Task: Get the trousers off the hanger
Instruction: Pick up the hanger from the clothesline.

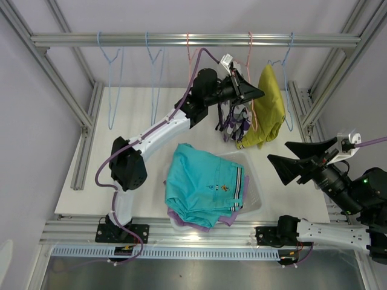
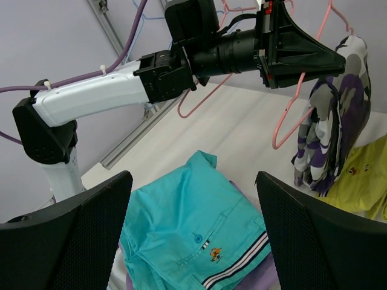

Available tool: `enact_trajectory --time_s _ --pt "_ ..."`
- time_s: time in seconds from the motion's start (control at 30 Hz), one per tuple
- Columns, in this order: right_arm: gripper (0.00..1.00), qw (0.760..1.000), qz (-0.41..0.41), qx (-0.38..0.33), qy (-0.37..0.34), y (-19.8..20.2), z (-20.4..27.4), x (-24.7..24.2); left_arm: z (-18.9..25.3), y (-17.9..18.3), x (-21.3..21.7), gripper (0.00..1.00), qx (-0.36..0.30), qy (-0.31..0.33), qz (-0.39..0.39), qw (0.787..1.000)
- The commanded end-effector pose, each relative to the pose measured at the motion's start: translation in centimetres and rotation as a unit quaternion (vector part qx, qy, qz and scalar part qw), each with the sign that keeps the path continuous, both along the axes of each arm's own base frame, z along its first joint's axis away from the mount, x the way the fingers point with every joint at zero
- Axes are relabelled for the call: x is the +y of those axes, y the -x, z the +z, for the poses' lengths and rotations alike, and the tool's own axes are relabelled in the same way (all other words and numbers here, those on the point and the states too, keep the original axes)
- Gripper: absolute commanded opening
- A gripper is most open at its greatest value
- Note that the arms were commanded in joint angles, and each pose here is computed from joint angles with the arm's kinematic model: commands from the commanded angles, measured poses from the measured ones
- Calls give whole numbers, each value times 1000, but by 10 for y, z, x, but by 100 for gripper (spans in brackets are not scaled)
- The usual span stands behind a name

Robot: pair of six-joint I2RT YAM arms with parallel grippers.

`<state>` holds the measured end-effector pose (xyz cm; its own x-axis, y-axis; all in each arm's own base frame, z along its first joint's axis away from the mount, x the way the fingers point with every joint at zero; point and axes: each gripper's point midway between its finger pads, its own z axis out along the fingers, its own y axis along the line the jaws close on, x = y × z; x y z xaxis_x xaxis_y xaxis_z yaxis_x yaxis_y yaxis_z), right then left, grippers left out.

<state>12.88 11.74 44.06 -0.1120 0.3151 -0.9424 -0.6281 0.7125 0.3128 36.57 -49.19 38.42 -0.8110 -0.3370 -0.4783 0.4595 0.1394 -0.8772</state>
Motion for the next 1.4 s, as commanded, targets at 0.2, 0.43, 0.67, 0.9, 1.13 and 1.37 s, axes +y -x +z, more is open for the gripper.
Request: enact_trajectory --time_s 0.2,0.43,0.67,0.9,1.13,1.37 --pt "88 1000 -8 9 -16 2 -3 -12 63 22 12 1 -47 51 -1 998" --pt "88 1000 -5 15 -16 3 -7 -12 81 32 16 1 -72 69 -5 995" --pt "88 1000 0 16 -15 3 -11 -9 119 42 29 1 -111 86 0 990" --pt "88 1000 2 19 -12 3 -14 -6 162 43 44 1 -154 93 23 983" --pt "88 1000 2 19 -12 4 -15 -7 192 37 61 0 -172 115 41 977" --pt "88 1000 -1 20 -10 3 -16 -7 209 45 72 1 -182 128 37 974"
